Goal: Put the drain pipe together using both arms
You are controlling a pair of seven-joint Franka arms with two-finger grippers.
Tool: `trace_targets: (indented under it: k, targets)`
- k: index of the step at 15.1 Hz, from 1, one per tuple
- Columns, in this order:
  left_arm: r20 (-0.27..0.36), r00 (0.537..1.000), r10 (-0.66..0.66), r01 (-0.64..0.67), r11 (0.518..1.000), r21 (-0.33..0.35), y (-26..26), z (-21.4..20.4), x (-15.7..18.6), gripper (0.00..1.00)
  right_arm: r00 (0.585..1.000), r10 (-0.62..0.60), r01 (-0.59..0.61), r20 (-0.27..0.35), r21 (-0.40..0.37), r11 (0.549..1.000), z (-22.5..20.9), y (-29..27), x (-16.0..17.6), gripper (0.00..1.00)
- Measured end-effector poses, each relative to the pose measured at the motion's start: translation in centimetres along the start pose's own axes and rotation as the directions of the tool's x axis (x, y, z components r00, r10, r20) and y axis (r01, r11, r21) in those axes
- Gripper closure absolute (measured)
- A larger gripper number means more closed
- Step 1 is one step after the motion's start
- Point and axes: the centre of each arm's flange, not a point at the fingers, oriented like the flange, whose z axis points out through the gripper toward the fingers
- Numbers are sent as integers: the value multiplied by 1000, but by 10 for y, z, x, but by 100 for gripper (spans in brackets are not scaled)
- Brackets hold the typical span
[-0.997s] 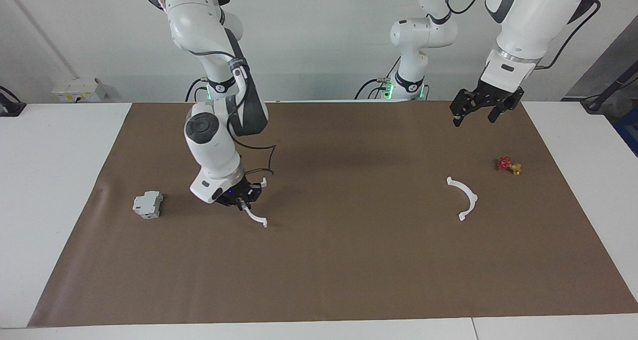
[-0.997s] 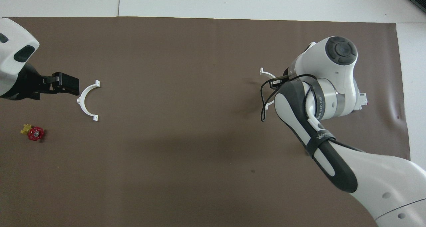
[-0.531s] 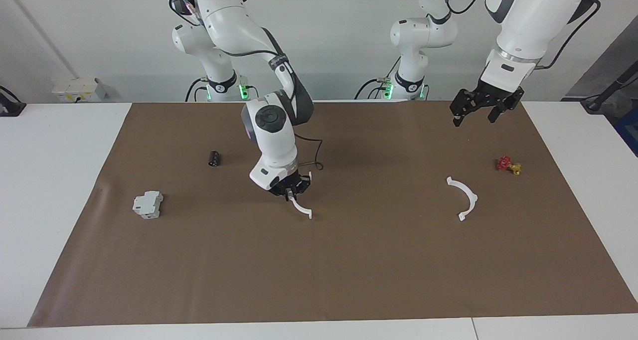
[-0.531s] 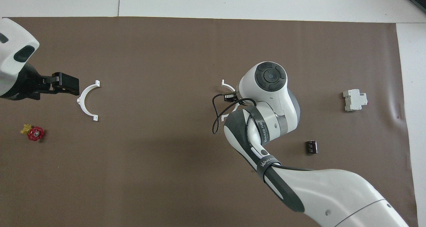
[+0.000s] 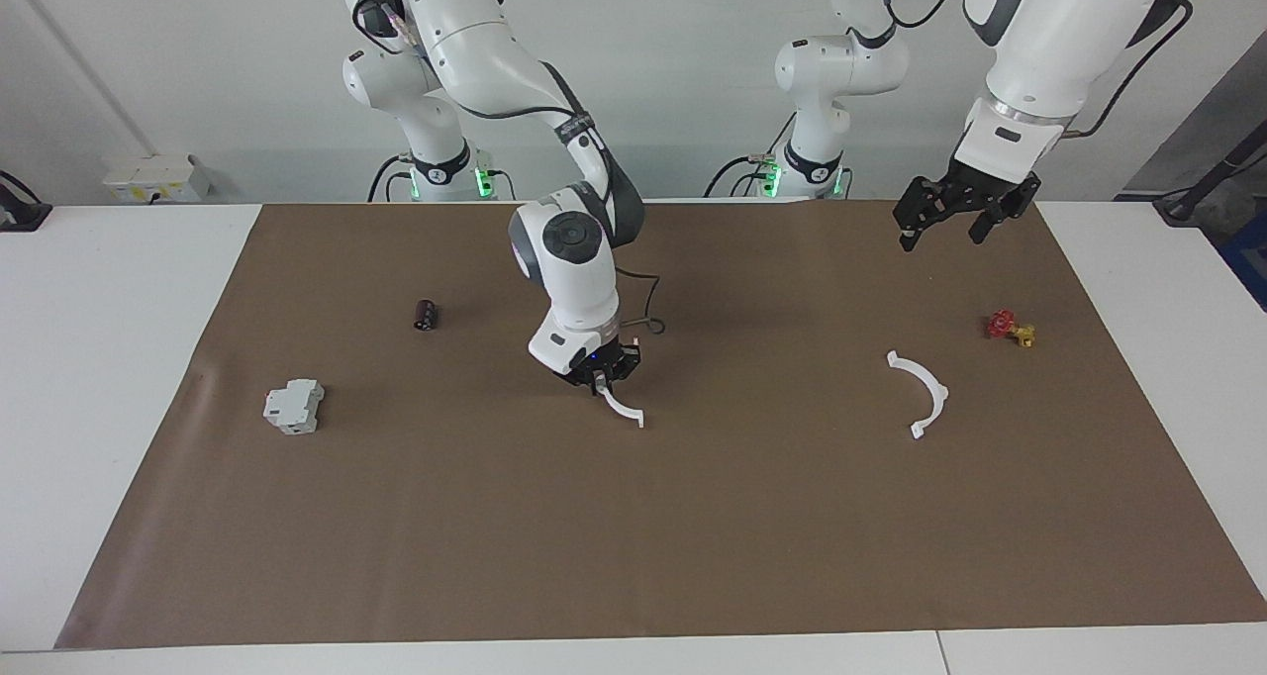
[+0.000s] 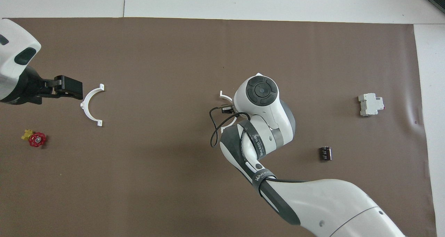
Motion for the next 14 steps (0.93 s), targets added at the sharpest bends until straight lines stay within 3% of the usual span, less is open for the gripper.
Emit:
trace_targets:
  k: [6, 7, 11, 14]
  targets:
    - [0, 1000, 0, 0, 1000, 0, 0, 0, 0, 0, 1000, -10, 10, -6, 0, 1000, 9, -5, -6, 79]
    - [0, 1000, 0, 0, 1000, 0, 0, 0, 0, 0, 1000, -9, 9, -6, 0, 1000, 10, -5, -7, 75]
    - [0, 1000, 0, 0, 1000, 0, 0, 0, 0, 0, 1000, 23, -23, -11, 3, 1000, 3, -9, -8, 33]
    - [0, 1000, -1, 1, 1000, 0, 0, 0, 0, 0, 998, 57, -57, -23, 9, 998, -43, 9, 0, 1]
